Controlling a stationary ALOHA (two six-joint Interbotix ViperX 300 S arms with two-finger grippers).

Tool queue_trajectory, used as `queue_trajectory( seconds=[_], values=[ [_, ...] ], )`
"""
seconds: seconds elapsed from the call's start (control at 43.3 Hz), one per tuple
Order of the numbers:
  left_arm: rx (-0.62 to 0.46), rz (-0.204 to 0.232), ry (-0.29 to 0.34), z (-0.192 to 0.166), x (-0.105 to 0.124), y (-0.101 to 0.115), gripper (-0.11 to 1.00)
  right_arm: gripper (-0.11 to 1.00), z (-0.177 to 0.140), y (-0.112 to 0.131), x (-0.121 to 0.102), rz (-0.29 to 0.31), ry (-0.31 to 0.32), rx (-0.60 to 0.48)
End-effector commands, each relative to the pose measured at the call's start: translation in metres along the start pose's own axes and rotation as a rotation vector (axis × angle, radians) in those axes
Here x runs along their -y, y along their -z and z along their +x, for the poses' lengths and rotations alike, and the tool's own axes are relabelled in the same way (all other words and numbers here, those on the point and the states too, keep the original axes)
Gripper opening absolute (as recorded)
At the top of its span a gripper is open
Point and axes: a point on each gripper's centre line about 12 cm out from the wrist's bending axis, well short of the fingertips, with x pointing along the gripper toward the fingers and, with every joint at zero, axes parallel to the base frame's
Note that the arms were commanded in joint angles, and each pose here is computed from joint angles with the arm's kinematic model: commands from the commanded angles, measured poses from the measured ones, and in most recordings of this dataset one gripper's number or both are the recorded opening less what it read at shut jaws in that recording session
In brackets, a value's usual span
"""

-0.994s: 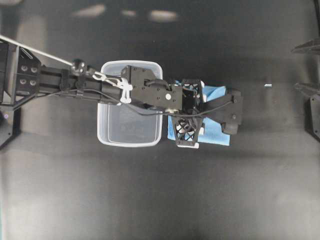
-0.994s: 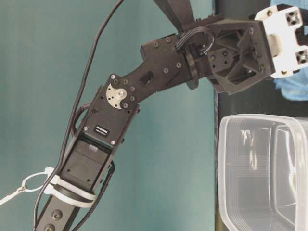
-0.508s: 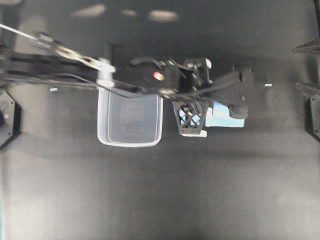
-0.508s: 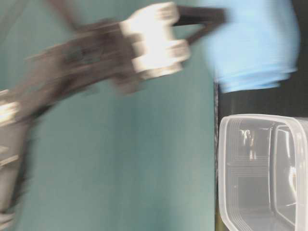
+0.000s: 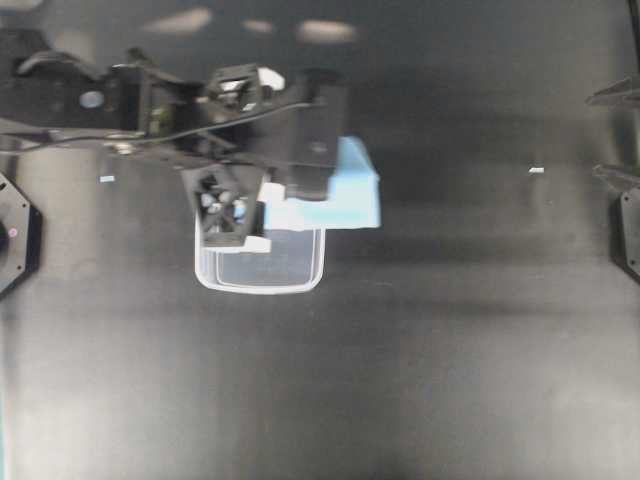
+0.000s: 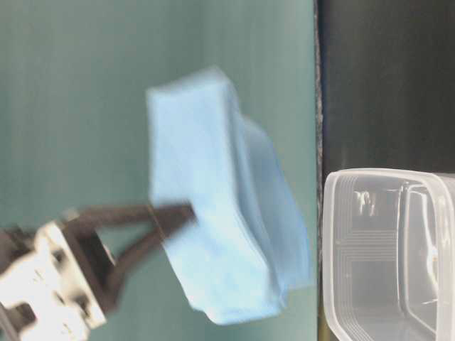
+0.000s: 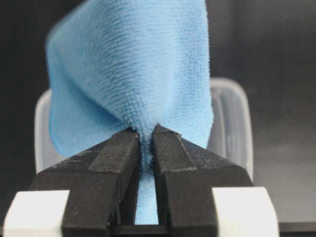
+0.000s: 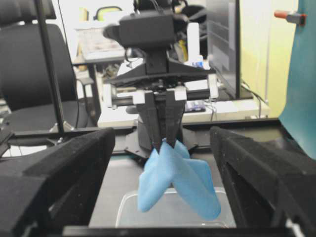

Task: Place the blue towel into the container with the left arm.
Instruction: 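Lift the towel with the left gripper and carry it left over the container, then lower the towel into the container and open the left gripper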

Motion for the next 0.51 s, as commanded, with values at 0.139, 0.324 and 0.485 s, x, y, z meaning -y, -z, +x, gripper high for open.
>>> queue_trajectory(
  seconds=[0.139, 0.324, 0.485],
  values=[
    [0.029, 0.007, -0.001, -0.008, 0.003, 0.017, 0.05, 0.76, 0.002, -0.003, 0.000, 0.002, -0.001, 0.009],
    [-0.019, 0.011, 0.005, 0.005, 0.005, 0.033, 0.05, 0.76, 0.002, -0.003, 0.000, 0.001, 0.000, 0.011],
    [-0.039, 0.004, 0.006, 0.011, 0.005, 0.039, 0.05, 0.76, 0.001, -0.003, 0.000, 0.003, -0.001, 0.012]
  ],
)
